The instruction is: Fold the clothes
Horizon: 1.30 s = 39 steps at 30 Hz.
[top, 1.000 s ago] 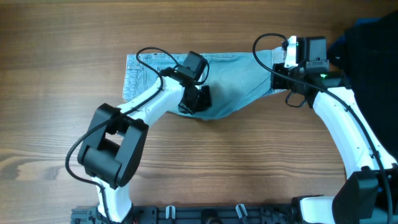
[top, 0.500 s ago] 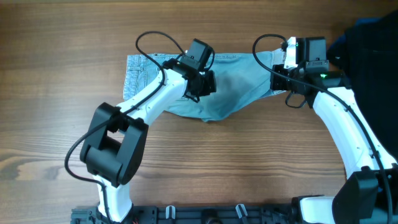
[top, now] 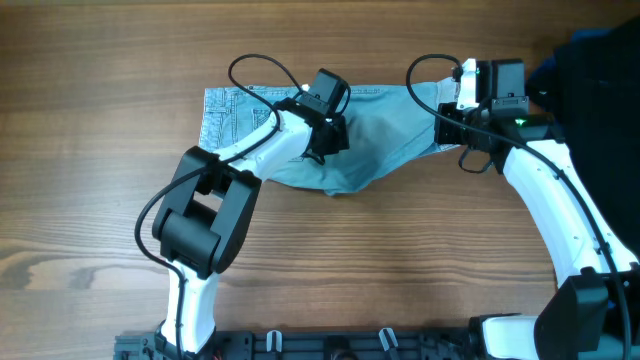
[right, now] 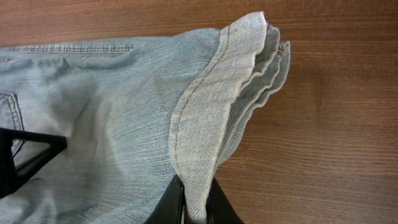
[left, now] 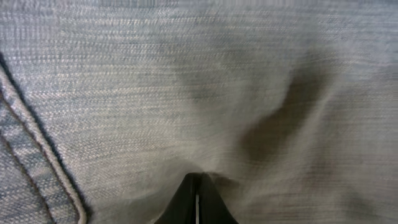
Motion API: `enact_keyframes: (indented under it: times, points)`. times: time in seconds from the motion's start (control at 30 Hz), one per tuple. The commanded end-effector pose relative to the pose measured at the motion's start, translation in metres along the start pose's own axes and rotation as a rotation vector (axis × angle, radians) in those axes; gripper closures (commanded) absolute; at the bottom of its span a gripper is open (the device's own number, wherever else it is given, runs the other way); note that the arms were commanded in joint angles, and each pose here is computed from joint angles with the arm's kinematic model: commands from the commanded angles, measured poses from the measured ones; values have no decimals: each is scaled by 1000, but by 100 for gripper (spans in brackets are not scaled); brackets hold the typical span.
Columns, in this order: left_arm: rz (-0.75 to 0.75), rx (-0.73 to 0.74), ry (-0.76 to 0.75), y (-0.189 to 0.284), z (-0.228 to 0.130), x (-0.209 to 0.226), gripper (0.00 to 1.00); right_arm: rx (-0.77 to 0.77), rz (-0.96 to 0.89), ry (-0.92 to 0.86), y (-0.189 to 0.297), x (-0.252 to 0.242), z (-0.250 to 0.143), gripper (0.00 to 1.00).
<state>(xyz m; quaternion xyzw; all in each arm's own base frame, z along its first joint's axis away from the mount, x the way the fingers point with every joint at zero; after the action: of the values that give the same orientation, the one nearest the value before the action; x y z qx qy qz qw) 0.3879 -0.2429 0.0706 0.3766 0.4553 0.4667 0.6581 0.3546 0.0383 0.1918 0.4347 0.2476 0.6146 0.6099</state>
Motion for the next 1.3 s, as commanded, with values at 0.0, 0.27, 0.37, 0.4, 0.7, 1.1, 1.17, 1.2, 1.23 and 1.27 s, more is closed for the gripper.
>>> enact_keyframes:
  times: [0.0,0.27,0.37,0.4,0.7,1.1,1.17,1.2,1.23,1.27]
  points:
    - [-67,-135,12,42,38,-13,96,-59,12,21,14,3,13,96]
    - [-6,-180,32,17,48,2,96,-60,12,22,14,3,13,96]
    - [10,-121,29,-8,37,5,96,-63,13,22,14,4,14,96]
    - [15,-106,30,-13,34,7,96,-63,13,22,14,4,14,96]
    - [-39,-276,53,26,87,4,96,-64,13,22,14,4,14,96]
    - [74,-196,69,-36,67,27,96,-63,14,22,14,4,14,96]
    - [78,-186,69,-42,65,29,96,-64,14,22,14,4,14,96]
    - [68,-208,67,-40,69,27,96,-66,14,23,14,4,14,96]
    - [48,-260,47,-31,79,23,96,-83,19,28,14,5,17,96]
    - [29,-313,31,-16,90,17,96,-98,23,52,14,6,20,96]
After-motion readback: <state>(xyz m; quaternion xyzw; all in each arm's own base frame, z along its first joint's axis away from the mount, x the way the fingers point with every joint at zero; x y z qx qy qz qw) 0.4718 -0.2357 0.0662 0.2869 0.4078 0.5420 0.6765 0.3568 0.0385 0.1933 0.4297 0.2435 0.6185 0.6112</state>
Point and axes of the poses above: each gripper's point midway between its finger pads, its own y axis back along the fingers, its own x axis along the line the jaws close on, z = x × y, the point moved 7 cm from there along y, back along the fingers, and after that the axes turned 10 degrees about -y, right-handed, at the moved point
